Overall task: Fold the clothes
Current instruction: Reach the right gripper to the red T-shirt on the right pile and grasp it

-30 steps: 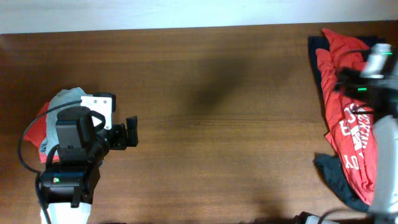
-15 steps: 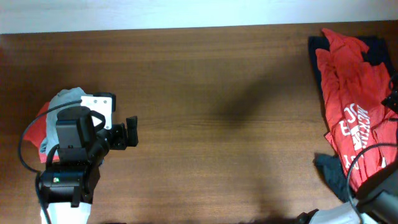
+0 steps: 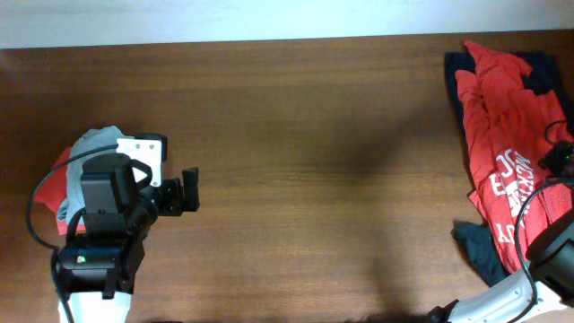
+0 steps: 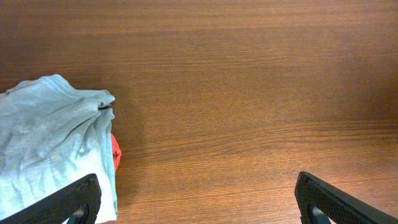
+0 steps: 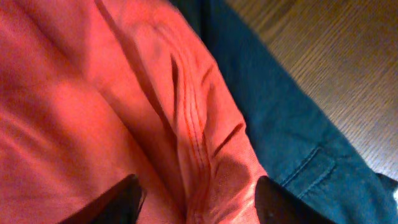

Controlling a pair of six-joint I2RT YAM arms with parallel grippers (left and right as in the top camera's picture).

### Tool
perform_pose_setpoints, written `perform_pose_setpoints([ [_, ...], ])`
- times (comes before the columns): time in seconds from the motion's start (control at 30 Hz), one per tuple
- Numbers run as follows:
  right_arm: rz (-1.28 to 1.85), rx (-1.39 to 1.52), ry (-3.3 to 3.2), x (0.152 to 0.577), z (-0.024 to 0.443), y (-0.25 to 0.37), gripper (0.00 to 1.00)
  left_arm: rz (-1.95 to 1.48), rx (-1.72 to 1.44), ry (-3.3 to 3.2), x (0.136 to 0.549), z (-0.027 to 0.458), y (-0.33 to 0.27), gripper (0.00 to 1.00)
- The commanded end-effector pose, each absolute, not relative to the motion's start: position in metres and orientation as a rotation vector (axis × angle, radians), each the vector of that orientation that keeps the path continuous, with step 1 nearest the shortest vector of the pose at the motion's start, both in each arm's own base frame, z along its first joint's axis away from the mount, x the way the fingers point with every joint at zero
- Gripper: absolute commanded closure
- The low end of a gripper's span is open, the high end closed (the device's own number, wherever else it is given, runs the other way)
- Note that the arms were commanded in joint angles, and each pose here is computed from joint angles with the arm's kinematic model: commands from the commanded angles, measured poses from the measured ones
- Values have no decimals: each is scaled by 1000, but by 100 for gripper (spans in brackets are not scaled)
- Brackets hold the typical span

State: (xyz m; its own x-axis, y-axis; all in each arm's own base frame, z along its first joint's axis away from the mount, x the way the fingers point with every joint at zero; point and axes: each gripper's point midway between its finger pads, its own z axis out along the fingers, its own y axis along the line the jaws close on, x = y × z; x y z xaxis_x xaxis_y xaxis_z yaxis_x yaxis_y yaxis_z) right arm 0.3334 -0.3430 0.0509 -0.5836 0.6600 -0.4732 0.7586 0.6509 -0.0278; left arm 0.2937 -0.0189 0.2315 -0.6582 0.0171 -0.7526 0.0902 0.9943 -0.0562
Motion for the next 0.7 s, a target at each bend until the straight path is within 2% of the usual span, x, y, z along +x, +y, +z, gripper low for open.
perform_pose_setpoints([
  [0.0,-341,1147,2462,329,40,-349,42,-132,79,2265,296,241,-22,1],
  [0.13,-341,1148,2464,329,40,-349,66,-131,79,2265,296,241,-22,1],
  [0.2,-341,1148,2465,329,39,-349,71,-131,79,2265,296,241,-22,1],
  [0.33,-336,1154,2471,328,39,-347,96,-131,79,2264,296,241,-22,1],
  [0.5,-327,1190,2398,333,64,-346,96,-131,79,2264,296,241,-22,1],
  [0.67,-317,1100,2296,352,125,-341,96,-126,76,2264,296,241,-21,1],
])
